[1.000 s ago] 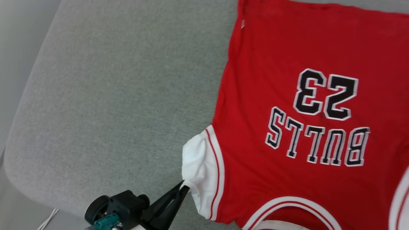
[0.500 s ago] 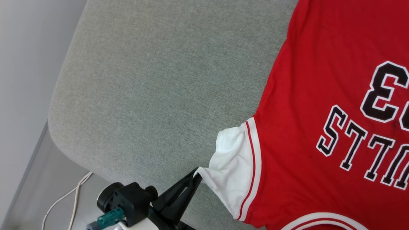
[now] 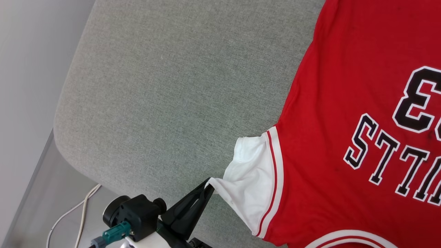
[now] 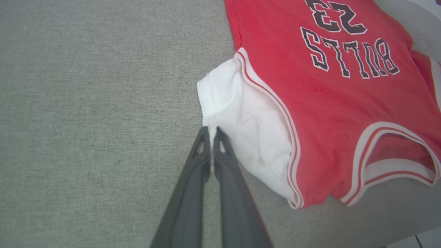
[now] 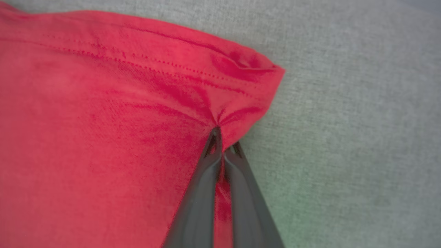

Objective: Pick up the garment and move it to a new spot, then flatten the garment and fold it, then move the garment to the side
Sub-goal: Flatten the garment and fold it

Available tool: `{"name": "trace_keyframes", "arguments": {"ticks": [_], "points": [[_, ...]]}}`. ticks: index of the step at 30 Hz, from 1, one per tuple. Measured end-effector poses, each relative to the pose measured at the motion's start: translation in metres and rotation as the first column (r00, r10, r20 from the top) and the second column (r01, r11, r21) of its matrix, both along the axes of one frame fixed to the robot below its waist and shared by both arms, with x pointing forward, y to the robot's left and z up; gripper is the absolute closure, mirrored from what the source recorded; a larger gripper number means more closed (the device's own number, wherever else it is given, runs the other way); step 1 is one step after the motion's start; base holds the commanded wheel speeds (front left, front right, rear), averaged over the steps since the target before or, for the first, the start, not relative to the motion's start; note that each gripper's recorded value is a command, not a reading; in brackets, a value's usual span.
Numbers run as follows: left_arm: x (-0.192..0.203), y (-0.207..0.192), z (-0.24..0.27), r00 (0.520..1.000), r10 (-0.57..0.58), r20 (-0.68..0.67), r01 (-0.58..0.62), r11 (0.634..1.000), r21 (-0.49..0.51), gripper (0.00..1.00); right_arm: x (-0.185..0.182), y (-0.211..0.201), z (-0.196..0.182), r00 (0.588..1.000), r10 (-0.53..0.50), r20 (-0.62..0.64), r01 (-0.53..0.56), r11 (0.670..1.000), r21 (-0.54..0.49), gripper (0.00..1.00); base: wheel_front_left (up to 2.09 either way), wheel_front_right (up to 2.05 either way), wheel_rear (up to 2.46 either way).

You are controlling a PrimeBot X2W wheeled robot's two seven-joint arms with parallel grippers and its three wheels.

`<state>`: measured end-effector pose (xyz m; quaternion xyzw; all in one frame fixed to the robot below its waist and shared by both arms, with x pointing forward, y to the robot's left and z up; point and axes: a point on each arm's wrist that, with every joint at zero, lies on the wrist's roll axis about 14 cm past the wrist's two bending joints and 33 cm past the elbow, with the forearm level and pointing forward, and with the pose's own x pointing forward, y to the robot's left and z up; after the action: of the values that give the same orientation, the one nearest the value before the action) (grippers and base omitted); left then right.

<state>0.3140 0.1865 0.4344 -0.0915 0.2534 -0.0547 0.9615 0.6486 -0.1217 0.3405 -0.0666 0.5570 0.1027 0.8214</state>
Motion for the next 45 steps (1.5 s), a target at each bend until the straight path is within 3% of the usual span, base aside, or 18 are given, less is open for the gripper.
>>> {"name": "trace_keyframes", "arguments": {"ticks": [11,25,35,45], "points": [[0.006,0.004,0.015,0.996,-0.033,0.086,0.031,0.999,0.029,1.00,-0.044,-0.026,0.011,0.999,0.028,-0.035,-0.030,0.998,-0.053,1.00,0.00,0.00,0.00],[-0.012,-0.003,0.032,0.984,-0.077,0.160,0.075,0.997,0.019,1.00,-0.174,-0.082,0.041,0.996,0.022,-0.085,-0.025,0.999,-0.034,1.00,0.00,0.00,0.00],[-0.012,-0.011,0.043,0.966,-0.104,0.237,0.106,0.994,0.004,1.00,-0.269,-0.127,0.065,0.993,-0.110,-0.032,0.111,0.993,0.037,1.00,0.00,0.00,0.00],[-0.005,-0.028,0.049,0.950,-0.143,0.278,0.152,0.988,-0.009,1.00,-0.342,-0.135,0.044,0.974,-0.221,-0.053,0.225,0.969,0.098,1.00,0.00,0.00,0.00]]}}
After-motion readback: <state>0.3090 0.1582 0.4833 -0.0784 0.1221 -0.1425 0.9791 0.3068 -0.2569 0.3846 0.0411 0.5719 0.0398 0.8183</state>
